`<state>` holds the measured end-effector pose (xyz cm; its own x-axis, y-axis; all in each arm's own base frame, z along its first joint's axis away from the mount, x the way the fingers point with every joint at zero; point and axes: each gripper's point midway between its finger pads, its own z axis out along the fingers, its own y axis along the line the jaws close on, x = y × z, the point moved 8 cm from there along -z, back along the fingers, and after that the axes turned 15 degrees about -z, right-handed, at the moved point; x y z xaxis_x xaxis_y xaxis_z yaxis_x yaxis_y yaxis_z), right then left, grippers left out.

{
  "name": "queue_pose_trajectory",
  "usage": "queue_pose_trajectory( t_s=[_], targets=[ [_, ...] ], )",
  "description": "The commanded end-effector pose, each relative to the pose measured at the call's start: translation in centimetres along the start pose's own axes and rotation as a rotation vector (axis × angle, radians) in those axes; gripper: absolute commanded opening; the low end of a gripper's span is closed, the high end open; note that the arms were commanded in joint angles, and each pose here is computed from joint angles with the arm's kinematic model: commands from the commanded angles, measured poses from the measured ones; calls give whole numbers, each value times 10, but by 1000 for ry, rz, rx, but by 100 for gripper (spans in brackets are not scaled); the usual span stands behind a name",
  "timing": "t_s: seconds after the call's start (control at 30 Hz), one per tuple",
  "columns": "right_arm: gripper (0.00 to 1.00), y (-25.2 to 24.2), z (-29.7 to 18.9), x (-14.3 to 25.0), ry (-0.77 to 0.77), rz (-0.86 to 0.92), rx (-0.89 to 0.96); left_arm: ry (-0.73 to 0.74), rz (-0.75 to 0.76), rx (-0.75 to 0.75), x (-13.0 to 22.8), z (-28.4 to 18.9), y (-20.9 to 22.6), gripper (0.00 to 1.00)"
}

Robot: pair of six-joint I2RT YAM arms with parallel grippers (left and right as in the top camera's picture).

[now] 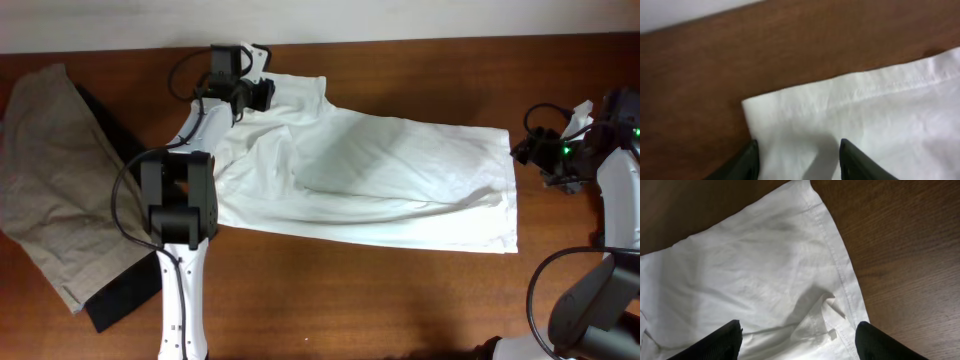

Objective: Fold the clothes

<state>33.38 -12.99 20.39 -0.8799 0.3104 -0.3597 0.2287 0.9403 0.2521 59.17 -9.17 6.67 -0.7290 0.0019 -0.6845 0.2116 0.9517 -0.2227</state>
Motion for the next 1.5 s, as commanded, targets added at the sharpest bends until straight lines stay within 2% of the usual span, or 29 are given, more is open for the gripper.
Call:
queue_pose_trajectory(
  t_s=[0.0,0.03,0.07,0.1,0.13,0.23,0.27,0.33,0.53,0.63,0.8,0.83,0.9,0.93,0.97,1.0,1.07,1.23,1.33,1.4,1.47],
  targets=[
    [76,2,-3,-3,-10,-16,8,41,-3,-2,14,12,-2,36],
    [76,2,-3,-3,-9,-15,8,50,-1,3,16,12,-6,9],
    [77,2,-3,-3,-10,-16,9,49,1,21,15,12,-9,1],
    [76,2,-3,-4,-14,-17,9,40,2,69,10,9,-14,0],
    [76,1,-3,-7,-30,-22,11,17,-7,120,-3,0,-21,0],
    [75,-2,0,-29,-151,-60,26,-90,11,137,-49,-44,-35,0],
    [69,-7,12,-35,-164,-64,30,-105,15,139,-57,-56,-39,0],
    [68,-17,42,-38,-132,-54,26,-113,18,140,-68,-76,-45,0],
    [68,-46,134,-22,10,-10,28,-67,6,135,-78,-123,-57,0],
    [68,-43,146,-33,-59,17,-25,-19,-8,130,-71,-124,-56,0],
    [66,-27,173,-45,-128,-12,-43,-31,2,132,-79,-146,-62,0],
    [59,-21,182,-43,-123,-5,-53,-24,0,131,-80,-152,-63,0],
    [52,-12,192,-40,-103,-17,-66,-10,-4,129,-78,-155,-64,0],
    [36,-10,193,-39,-100,-21,-64,0,-7,128,-76,-155,-64,0],
    [17,-10,191,-41,-105,-20,-69,3,-8,128,-76,-155,-64,0],
    [4,-12,186,-43,-115,-13,-85,3,5,128,-76,-156,-64,0],
    [4,-15,170,-51,-151,-8,-114,-2,25,128,-78,-161,-65,0],
    [4,-14,77,-65,-246,9,-140,-11,54,109,-85,-196,-72,0],
    [4,-6,27,-55,-248,0,-127,130,44,73,-62,-202,-67,0],
    [4,-7,9,-43,-210,28,-113,209,30,7,-49,-205,-61,0],
    [4,-15,-2,-27,-145,77,-57,303,19,7,-34,-211,-62,0]
  ],
)
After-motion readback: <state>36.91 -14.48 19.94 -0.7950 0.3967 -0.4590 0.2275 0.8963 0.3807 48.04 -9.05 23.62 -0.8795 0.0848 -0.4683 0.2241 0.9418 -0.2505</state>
